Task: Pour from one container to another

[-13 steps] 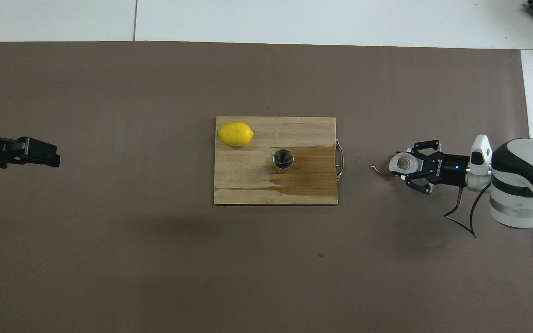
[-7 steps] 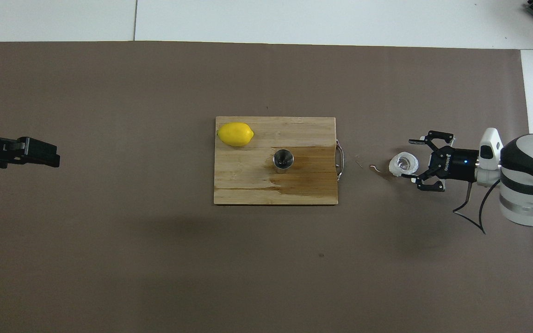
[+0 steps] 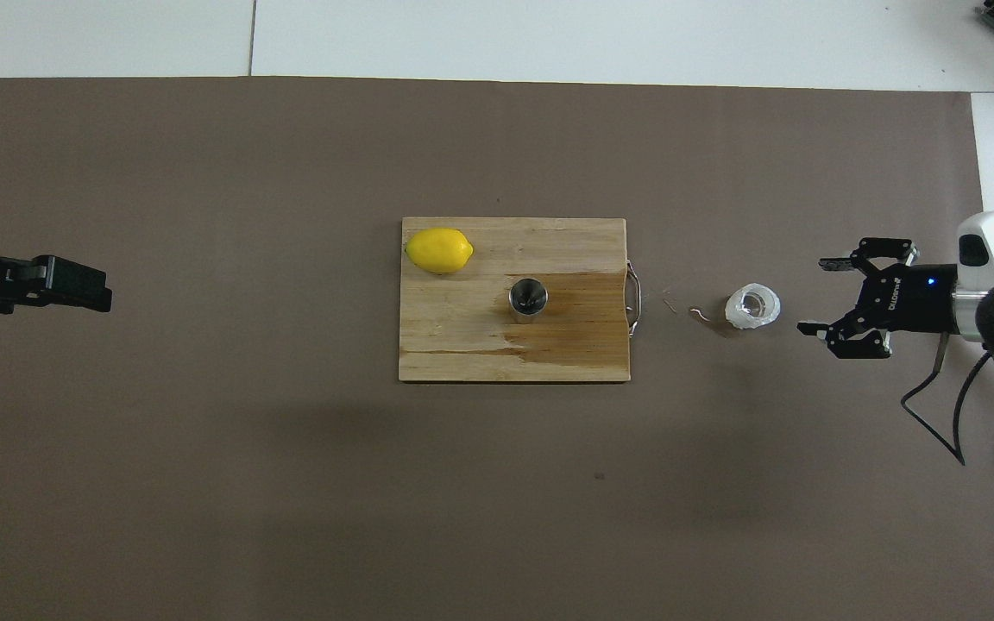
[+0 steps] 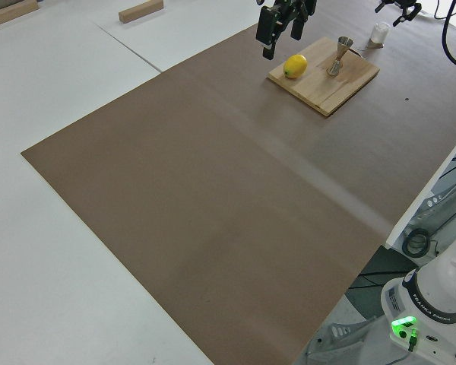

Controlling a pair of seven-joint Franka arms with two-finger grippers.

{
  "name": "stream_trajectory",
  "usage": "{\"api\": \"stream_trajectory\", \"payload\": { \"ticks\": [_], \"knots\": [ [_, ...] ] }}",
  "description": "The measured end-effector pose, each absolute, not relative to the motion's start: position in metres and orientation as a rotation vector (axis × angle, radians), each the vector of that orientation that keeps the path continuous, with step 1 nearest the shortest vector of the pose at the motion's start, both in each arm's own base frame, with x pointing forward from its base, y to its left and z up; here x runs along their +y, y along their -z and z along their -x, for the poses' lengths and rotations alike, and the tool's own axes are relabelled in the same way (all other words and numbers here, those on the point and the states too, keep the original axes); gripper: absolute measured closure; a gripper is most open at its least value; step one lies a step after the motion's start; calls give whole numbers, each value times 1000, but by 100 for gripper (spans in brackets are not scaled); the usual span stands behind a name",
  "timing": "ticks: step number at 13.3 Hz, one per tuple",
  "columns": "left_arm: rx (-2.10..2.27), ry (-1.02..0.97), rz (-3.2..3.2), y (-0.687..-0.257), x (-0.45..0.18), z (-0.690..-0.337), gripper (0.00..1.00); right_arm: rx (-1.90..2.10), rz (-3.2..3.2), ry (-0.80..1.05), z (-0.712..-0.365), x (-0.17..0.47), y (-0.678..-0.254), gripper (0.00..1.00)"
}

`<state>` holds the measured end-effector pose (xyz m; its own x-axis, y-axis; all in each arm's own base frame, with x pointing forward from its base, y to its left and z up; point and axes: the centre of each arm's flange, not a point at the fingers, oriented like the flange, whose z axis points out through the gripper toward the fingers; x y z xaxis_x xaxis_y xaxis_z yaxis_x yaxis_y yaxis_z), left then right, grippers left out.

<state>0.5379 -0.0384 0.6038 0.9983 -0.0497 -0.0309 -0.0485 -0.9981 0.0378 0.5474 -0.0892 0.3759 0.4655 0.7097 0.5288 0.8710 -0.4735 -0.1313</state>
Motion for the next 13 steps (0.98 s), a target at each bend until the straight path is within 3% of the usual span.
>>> {"api": "stream_trajectory", "payload": {
  "ticks": [6,13],
  "knots": [
    [-76,49,-3103,-604,-38,-538,0,-906,2680,188,-547,-71,-374,0],
    [-76,49,-3103,-604,-38,-538,0,-352,3001,-145,-539,-25,-388,0]
  ]
}}
